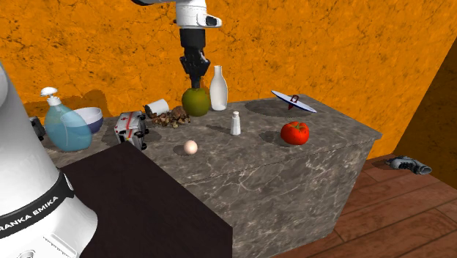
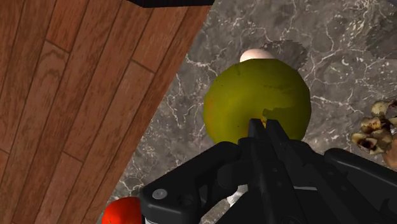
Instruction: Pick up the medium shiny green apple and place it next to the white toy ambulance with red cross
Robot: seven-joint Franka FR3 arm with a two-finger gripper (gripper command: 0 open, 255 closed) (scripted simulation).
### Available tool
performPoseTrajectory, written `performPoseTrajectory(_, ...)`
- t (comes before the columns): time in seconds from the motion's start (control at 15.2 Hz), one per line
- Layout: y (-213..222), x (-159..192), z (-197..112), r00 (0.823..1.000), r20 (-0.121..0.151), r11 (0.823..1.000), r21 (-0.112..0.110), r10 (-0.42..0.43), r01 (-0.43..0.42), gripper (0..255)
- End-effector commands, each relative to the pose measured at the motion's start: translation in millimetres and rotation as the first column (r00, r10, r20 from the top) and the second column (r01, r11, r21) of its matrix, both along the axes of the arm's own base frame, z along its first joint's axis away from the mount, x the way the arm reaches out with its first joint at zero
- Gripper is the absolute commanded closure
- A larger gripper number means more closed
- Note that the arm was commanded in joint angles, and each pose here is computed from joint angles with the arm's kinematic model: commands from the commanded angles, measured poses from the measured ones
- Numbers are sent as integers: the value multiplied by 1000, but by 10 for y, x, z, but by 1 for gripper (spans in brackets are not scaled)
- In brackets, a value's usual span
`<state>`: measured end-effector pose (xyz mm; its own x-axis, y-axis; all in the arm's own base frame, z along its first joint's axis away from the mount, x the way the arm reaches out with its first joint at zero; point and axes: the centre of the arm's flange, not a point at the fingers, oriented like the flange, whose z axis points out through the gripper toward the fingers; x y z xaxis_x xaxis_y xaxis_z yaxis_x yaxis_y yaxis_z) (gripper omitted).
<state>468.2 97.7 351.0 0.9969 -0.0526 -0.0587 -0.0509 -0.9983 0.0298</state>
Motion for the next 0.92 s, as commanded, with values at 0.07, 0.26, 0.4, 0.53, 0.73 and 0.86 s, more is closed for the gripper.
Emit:
performPoseTrajectory(0.07,289,-316,16,1000,0,1000,-1,-1,1,255)
performPoseTrajectory(0.26,562,-603,18,1000,0,1000,-1,-1,1,255)
performPoseTrajectory(0.4,744,-794,19,1000,0,1000,-1,-1,1,255)
performPoseTrajectory(0.53,927,-985,20,1000,0,1000,-1,-1,1,255)
performPoseTrajectory(0.73,1200,-1271,21,1000,0,1000,-1,-1,1,255)
performPoseTrajectory(0.86,1382,-1462,22,1000,0,1000,-1,-1,1,255)
